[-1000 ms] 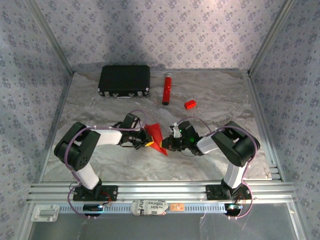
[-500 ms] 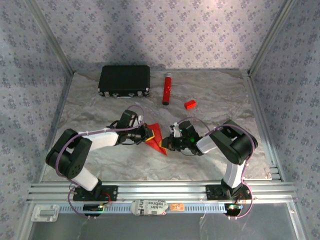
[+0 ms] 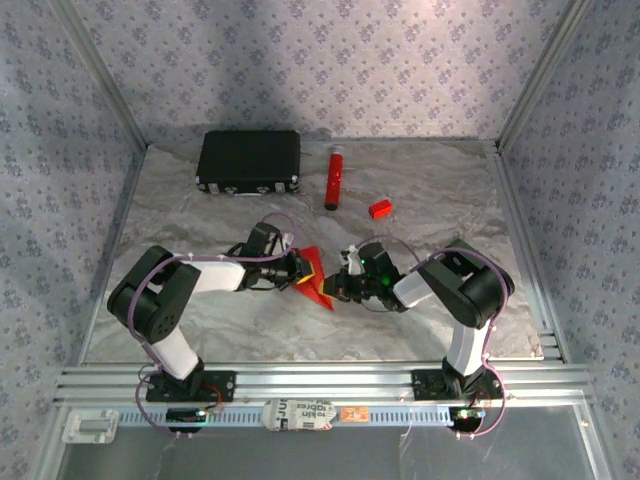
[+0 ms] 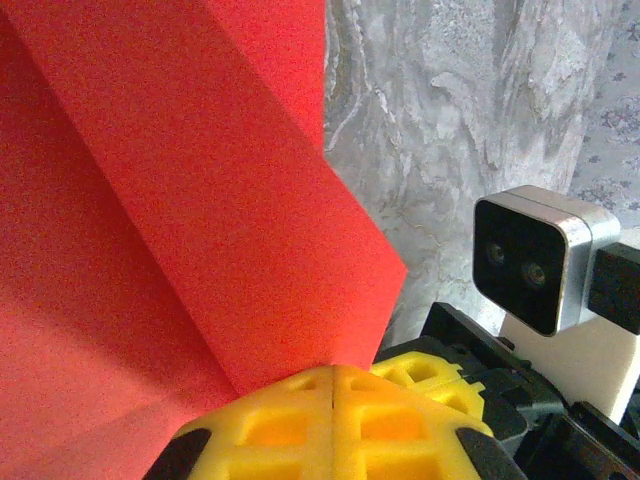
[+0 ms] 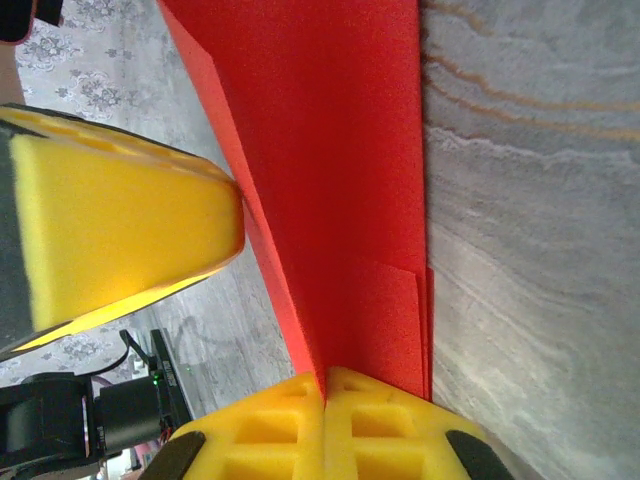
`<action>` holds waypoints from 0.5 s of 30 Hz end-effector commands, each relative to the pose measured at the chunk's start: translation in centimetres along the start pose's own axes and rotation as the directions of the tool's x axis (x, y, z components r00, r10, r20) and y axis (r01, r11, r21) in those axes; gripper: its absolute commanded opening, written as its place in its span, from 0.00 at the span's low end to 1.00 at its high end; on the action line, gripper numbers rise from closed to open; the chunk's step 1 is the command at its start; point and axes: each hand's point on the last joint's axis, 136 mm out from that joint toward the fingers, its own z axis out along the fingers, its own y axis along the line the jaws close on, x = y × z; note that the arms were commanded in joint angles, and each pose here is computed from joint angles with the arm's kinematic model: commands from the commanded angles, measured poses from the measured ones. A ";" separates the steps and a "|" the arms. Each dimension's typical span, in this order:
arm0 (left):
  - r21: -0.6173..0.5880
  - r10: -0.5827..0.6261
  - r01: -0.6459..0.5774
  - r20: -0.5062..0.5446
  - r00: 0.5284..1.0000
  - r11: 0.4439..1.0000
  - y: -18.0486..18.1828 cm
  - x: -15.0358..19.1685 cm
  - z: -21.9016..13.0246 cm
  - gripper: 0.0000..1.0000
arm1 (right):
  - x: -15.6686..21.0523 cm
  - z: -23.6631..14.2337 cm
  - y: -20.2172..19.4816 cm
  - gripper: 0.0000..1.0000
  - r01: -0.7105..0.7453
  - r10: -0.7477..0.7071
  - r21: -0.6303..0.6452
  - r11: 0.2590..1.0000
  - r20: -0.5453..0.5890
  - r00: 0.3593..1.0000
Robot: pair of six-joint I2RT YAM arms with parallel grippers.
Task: Fold a paper plane with a square sheet of paper (pick it up from the middle)
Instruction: Fourth fold the wing at the center of the table.
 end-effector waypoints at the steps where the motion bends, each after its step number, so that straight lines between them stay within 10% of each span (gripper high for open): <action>1: 0.017 0.016 -0.016 0.030 0.999 1.000 -1.2 -1.2 0.5 0.03 | 1.9 0.4 -3.8 0.01 -0.083 0.088 0.118 0.990 -0.037 0.995; 15: -0.033 -0.005 0.006 0.025 1.000 0.999 0.2 -1.6 1.5 0.02 | 1.8 0.3 -3.9 0.01 -0.092 0.099 0.136 0.986 -0.040 0.994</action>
